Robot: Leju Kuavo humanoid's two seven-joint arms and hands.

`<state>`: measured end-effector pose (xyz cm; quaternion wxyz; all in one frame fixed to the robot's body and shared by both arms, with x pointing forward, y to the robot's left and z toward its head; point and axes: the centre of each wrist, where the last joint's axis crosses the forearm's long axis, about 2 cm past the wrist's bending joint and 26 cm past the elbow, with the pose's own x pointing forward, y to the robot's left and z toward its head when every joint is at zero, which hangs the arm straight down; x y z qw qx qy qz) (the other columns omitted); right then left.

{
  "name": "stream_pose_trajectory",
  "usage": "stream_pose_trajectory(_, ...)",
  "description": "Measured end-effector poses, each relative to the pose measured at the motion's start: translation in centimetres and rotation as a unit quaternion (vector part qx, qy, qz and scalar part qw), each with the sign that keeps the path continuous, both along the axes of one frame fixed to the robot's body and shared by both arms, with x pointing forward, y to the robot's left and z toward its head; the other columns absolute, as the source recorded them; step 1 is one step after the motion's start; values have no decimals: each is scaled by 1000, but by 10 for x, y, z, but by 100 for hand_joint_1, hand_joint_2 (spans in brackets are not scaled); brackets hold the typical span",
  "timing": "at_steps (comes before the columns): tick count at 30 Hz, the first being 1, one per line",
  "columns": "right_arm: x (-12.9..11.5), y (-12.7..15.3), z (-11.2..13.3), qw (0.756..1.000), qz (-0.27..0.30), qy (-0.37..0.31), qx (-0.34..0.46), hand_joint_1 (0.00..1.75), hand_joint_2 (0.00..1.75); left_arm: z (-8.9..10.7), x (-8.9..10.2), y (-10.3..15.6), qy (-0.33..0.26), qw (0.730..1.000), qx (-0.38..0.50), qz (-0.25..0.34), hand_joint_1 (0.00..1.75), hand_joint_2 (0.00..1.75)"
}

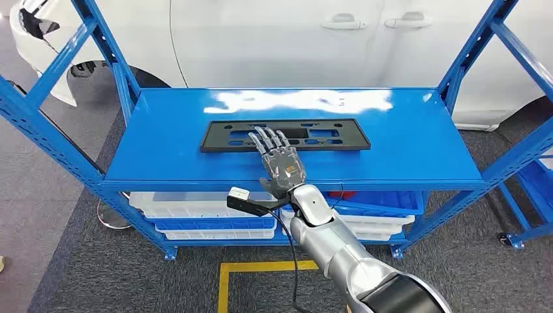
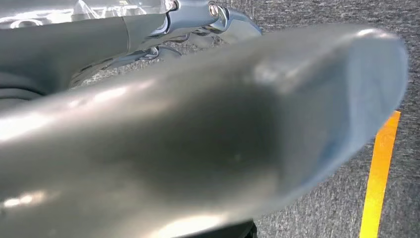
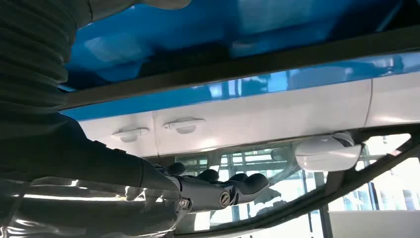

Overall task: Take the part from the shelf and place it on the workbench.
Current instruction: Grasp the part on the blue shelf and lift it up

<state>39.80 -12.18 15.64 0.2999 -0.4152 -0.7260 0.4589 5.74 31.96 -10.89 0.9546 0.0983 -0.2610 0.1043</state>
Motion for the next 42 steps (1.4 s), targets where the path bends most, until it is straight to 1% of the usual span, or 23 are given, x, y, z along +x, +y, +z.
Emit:
stream_pose_trajectory(21, 1, -1, 1, 1000, 2, -3, -2, 0, 175, 0, -2, 3, 2, 1000, 3, -2, 0, 0)
stream_pose_trajectory(26, -2, -3, -5, 1000, 1, 6, -1, 0, 175, 0, -3, 3, 2, 1000, 4, -1, 0, 0)
stream_pose_trajectory(30, -1, -3, -4, 1000, 2, 5, -1, 0, 175, 0, -3, 3, 1, 1000, 4, -1, 0, 0)
stream_pose_trajectory(38, -2, 1, -2, 1000, 10, 1, -2, 0, 175, 0, -2, 4, -2, 1000, 6, -2, 0, 0)
stream_pose_trajectory(42, -5, 3, -5, 1000, 19, 2, -6, 0, 175, 0, -5, 4, 0, 1000, 6, -2, 0, 0)
